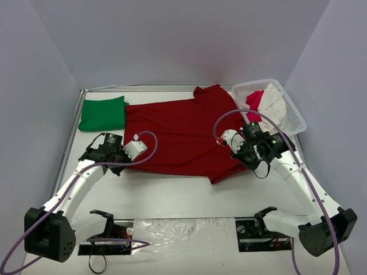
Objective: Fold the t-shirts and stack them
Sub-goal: Grap the side of the flattened tshirt closest away from the robot with both arms
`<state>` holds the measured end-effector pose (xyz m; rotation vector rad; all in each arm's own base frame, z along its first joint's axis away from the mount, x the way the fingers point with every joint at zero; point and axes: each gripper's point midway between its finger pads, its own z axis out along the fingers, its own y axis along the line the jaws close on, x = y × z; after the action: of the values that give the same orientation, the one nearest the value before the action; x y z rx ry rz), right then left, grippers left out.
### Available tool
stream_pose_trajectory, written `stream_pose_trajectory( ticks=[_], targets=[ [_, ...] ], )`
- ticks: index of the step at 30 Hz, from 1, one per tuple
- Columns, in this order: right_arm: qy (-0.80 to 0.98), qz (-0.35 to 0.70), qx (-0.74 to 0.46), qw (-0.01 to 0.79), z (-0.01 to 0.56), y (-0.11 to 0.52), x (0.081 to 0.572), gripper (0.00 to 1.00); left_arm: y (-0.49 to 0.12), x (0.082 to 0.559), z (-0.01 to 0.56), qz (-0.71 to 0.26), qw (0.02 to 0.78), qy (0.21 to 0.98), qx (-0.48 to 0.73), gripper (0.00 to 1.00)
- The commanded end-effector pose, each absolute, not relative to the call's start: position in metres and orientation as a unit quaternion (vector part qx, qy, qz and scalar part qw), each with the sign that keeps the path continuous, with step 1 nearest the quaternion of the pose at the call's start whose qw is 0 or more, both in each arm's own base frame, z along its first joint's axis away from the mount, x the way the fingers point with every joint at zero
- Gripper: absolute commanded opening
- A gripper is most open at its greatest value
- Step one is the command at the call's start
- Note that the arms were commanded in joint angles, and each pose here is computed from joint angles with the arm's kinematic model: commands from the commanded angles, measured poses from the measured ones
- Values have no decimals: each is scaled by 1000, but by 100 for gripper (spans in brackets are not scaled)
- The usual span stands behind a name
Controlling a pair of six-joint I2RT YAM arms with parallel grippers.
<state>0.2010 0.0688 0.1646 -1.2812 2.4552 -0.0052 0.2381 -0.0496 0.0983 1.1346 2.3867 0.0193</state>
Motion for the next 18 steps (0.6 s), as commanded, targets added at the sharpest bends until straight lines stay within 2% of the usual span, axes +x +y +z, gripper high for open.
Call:
stream_pose_trajectory(
  ticks=[1, 15, 18],
  targets=[
    [880, -26, -435, 188, 176, 56, 199, 0, -48, 232, 96, 6, 245, 872, 424, 2],
    [884, -61, -400, 234, 203, 49, 234, 0, -44, 214, 80, 3, 224, 868, 444, 2],
    [884, -62, -396, 239, 205, 51, 242, 0, -44, 216, 87, 7, 240, 865, 441, 2]
  ],
)
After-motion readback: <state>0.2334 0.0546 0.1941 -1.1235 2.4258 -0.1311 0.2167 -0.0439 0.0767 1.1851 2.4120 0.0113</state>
